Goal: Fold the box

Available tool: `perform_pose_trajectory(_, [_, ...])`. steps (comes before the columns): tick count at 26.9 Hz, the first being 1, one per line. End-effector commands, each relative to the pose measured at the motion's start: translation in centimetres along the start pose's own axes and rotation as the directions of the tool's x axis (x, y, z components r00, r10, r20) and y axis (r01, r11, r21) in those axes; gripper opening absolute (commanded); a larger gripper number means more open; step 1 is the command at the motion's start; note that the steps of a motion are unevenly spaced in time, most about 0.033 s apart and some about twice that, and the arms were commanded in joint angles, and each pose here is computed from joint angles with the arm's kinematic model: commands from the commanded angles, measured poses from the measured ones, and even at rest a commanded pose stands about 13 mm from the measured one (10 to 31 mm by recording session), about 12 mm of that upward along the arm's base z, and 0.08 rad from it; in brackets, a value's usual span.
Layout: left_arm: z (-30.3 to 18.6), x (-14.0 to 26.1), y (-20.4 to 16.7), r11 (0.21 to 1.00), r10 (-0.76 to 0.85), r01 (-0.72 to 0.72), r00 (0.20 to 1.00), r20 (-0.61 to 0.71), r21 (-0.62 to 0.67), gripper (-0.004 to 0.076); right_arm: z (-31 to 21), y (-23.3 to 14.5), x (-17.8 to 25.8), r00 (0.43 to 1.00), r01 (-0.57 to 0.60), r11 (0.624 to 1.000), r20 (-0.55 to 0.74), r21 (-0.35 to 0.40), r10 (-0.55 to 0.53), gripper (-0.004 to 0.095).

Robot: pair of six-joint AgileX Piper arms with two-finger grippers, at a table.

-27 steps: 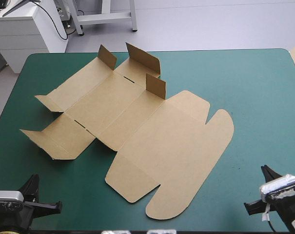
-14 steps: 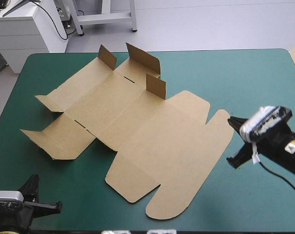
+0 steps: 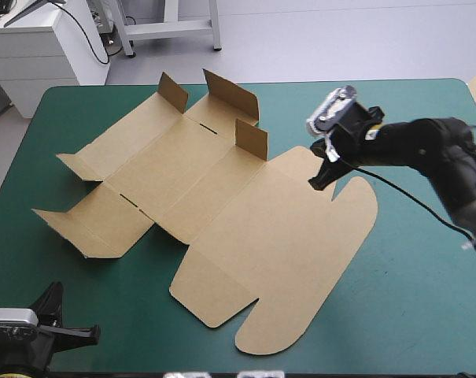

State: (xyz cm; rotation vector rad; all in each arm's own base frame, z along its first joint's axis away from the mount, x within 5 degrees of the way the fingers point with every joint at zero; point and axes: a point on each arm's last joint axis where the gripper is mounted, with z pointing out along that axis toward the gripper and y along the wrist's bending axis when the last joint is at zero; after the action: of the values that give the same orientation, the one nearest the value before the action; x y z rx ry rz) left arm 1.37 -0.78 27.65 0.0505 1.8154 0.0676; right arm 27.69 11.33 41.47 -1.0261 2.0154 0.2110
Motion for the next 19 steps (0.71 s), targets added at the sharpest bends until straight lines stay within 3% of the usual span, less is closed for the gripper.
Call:
perform_pose_trajectory(1, [-0.4,-1.2,0.1,1.000,-0.011,0.012,0.995,0.094,-0.010,-0.0008,2.2,-0.1,-2.8,0.999,0.033,0.999,-0.025,0.043,-0.031,0.0001])
perform_pose_trajectory(8, [-0.4,-1.2,0.1,1.000,-0.011,0.012,0.995,0.094,-0.010,-0.0008,7.9,0.0,-5.8,0.992,0.108,0.994,-0.063,-0.035,-0.110,0.0012])
perform_pose_trajectory(11, [-0.4,-1.2,0.1,1.000,-0.011,0.012,0.995,0.094,-0.010,-0.0008,9.3,-0.4,-6.4,0.990,0.108,0.992,-0.084,-0.058,-0.112,0.0107])
perform_pose_trajectory(13, [-0.4,-1.2,0.1,1.000,-0.011,0.012,0.995,0.094,-0.010,-0.0008,10.3,-0.6,-6.6,0.989,0.108,0.992,-0.095,-0.067,-0.114,0.0240])
perform_pose_trajectory(14, [-0.4,-1.2,0.1,1.000,-0.011,0.012,0.995,0.094,-0.010,-0.0008,10.9,-0.8,-6.8,0.989,0.107,0.992,-0.094,-0.067,-0.113,0.0411])
perform_pose_trajectory(18, [-0.4,-1.2,0.1,1.000,-0.011,0.012,0.995,0.094,-0.010,-0.0008,13.1,-0.9,-7.0,0.989,0.109,0.993,-0.093,-0.055,-0.114,0.0827])
perform_pose_trajectory(19, [-0.4,-1.2,0.1,1.000,-0.011,0.012,0.995,0.094,-0.010,-0.0008,13.6,-0.8,-7.0,0.987,0.126,0.991,-0.094,-0.051,-0.131,0.0851])
